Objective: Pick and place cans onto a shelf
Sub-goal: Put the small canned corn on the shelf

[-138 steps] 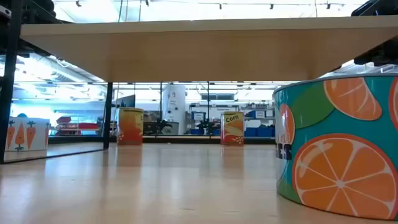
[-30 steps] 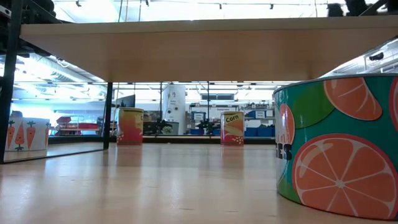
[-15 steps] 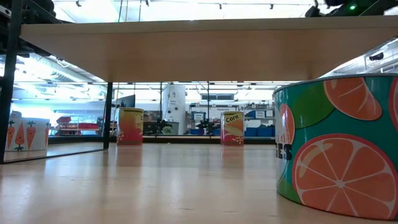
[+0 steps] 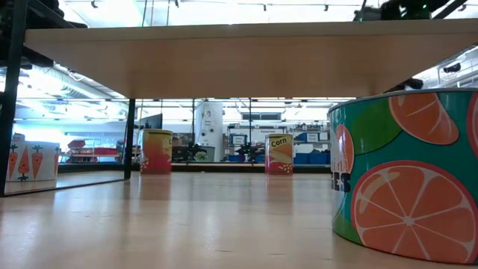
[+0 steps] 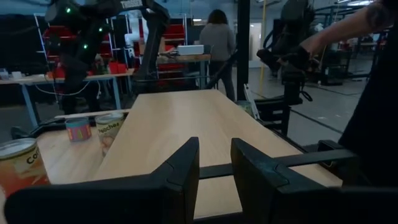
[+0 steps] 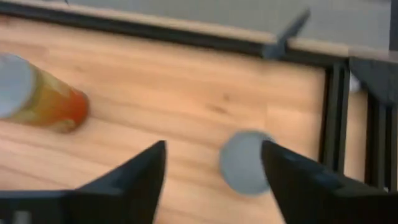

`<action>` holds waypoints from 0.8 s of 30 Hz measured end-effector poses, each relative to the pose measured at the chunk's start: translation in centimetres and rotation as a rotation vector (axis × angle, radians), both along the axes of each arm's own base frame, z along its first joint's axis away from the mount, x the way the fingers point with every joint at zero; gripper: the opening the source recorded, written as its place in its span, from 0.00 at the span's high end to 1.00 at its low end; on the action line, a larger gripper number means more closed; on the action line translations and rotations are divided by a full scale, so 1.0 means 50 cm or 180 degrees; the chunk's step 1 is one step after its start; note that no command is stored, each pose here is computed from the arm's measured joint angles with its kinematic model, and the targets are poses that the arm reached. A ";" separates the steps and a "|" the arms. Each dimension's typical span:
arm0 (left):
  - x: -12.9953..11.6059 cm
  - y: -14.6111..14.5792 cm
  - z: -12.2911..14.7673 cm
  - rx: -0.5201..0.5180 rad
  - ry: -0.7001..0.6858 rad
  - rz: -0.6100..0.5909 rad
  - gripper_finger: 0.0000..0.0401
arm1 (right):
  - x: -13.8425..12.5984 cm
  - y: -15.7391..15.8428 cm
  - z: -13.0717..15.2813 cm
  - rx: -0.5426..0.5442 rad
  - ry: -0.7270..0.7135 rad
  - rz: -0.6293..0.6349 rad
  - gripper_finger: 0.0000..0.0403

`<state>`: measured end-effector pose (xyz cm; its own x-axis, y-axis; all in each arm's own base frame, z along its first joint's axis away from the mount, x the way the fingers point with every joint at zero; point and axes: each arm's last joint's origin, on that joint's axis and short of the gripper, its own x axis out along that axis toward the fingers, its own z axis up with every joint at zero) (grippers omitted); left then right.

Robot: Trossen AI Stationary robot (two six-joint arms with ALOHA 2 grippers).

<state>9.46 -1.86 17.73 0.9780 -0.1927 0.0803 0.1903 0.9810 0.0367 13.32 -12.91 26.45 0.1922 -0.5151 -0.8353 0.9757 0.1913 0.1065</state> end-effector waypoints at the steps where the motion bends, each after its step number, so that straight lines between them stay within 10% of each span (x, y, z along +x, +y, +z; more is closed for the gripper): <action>1: 0.000 0.000 0.000 0.0000 0.0001 0.0000 0.75 | -0.002 -0.002 -0.005 0.0086 0.0027 -0.0056 0.22; 7: 0.000 0.000 0.000 0.0000 -0.0001 -0.0001 0.75 | -0.002 -0.025 -0.042 0.0294 0.0144 -0.0293 0.02; 24: 0.000 0.000 0.000 0.0000 0.0000 -0.0003 0.75 | 0.025 -0.108 -0.156 0.0686 0.0595 -0.0721 0.01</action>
